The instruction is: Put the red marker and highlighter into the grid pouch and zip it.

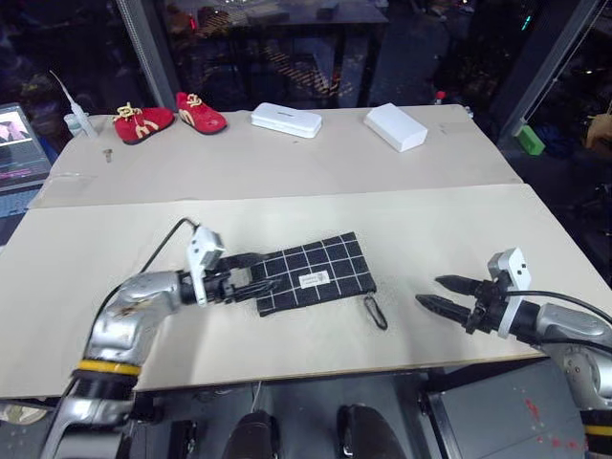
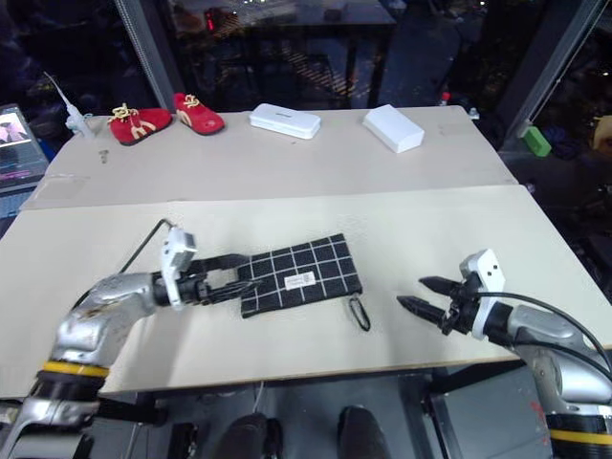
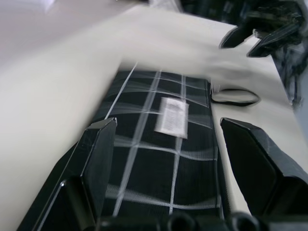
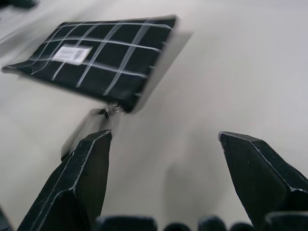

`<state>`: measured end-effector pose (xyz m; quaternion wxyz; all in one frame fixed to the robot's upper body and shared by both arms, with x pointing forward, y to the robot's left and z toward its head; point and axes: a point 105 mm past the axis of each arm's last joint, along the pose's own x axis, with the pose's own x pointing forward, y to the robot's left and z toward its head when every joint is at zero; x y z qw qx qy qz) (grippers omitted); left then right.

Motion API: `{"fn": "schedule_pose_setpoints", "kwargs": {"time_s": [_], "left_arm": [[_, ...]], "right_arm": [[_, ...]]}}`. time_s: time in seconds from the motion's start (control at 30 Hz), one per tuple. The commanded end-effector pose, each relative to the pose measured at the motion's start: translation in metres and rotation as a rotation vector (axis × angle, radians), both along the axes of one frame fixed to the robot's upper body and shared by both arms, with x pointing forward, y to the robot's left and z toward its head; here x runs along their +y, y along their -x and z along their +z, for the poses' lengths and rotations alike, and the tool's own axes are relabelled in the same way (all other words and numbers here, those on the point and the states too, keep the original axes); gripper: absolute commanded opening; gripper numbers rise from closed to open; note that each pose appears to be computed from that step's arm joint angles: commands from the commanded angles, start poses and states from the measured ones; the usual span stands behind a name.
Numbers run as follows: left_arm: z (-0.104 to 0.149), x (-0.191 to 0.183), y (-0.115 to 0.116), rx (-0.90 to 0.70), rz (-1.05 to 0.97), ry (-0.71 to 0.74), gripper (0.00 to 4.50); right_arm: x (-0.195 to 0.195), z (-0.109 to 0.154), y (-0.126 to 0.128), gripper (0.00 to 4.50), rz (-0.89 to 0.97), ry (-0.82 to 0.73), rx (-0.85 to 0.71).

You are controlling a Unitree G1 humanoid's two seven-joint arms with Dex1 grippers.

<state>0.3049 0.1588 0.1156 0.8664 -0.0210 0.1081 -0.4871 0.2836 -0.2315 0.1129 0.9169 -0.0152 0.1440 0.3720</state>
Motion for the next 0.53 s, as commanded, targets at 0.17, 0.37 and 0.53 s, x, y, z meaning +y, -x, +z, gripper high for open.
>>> {"fn": "schedule_pose_setpoints", "kwargs": {"time_s": [0.17, 0.37, 0.53], "left_arm": [[0.029, 0.059, 0.003, -0.019, 0.336, 0.087, 3.73], [0.018, 0.091, 0.010, 0.006, 0.473, 0.091, 3.73], [0.009, 0.100, 0.016, 0.025, 0.527, 0.127, 3.73]], "right_arm": [[-0.016, 0.025, -0.014, 3.92, -0.025, -0.025, -0.105], [-0.019, 0.022, -0.020, 3.92, -0.029, -0.019, -0.100], [-0.022, 0.018, -0.025, 3.92, -0.043, -0.020, -0.091]]}}
